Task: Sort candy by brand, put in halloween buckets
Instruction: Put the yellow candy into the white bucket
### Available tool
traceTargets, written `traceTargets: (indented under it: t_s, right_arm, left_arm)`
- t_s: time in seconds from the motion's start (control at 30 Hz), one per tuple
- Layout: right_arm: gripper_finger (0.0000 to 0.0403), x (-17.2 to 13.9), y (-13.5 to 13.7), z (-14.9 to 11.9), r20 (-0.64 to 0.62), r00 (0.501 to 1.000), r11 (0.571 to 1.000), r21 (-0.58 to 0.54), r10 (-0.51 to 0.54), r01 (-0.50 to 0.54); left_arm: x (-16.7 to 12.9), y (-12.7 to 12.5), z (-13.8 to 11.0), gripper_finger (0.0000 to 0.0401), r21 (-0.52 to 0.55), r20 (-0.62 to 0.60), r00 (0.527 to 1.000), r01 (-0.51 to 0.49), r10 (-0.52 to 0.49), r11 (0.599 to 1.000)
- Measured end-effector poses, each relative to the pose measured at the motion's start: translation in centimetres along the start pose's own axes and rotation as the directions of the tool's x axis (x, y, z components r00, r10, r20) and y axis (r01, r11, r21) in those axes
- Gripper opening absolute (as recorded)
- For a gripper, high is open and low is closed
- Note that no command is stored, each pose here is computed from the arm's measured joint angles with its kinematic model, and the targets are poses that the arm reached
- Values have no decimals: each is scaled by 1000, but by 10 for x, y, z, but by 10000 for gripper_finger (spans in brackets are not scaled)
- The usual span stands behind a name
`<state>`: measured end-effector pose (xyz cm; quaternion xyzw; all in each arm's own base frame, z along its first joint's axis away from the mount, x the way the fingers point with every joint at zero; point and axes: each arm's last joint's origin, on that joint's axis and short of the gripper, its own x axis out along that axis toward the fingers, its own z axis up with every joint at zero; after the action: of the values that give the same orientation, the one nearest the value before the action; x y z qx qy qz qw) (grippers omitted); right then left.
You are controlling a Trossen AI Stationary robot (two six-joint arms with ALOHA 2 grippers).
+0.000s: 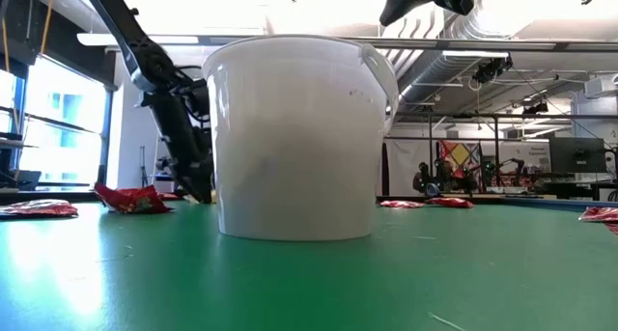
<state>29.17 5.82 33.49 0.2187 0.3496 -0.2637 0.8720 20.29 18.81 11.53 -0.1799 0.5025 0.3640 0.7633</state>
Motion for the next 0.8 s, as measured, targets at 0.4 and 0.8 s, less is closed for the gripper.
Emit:
traceTargets:
  t_s: [0.4,0.8]
  right_arm:
    - [0,0,2,3,42,999,1000,-11,4,-3]
    - [0,0,4,7,110,994,996,-93,2,9]
  left_arm:
    - [-34,-1,-7,2,32,-21,998,64,-64,997]
    - [-124,-9,-18,0,82,160,964,202,-213,976]
